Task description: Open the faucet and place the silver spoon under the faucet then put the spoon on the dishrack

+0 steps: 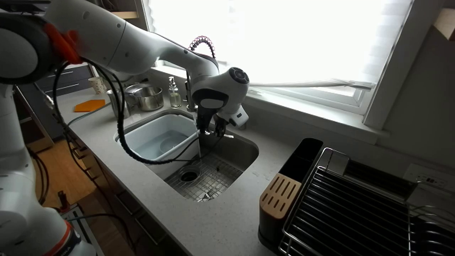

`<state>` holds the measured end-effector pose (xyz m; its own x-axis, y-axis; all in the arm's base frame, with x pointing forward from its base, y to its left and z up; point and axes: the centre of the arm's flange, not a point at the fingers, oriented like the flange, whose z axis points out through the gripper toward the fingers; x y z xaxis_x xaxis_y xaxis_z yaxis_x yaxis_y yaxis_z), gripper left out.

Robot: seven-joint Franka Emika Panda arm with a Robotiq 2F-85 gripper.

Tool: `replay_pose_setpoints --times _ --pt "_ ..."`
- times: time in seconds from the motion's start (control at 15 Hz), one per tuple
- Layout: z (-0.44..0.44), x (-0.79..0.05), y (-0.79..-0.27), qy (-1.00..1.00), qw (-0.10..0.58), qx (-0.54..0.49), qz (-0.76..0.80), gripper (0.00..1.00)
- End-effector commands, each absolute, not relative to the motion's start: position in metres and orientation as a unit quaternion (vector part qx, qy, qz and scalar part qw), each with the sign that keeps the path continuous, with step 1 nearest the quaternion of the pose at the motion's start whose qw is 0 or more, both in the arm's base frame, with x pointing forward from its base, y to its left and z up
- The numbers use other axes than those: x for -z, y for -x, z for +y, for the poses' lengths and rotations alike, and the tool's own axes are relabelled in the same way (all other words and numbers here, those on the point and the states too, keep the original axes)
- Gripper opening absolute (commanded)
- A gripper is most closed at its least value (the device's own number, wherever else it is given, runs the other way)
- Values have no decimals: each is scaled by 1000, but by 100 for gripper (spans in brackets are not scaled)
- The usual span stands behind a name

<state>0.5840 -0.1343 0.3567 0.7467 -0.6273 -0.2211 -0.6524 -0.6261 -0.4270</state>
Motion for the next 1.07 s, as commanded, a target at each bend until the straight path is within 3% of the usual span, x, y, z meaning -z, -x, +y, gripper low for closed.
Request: replay_pose_setpoints --times 0.0,1.0 --pt "-152 -386 -554 903 204 -29 378 2" --pt "-180 -470 -520 888 -28 129 441 2"
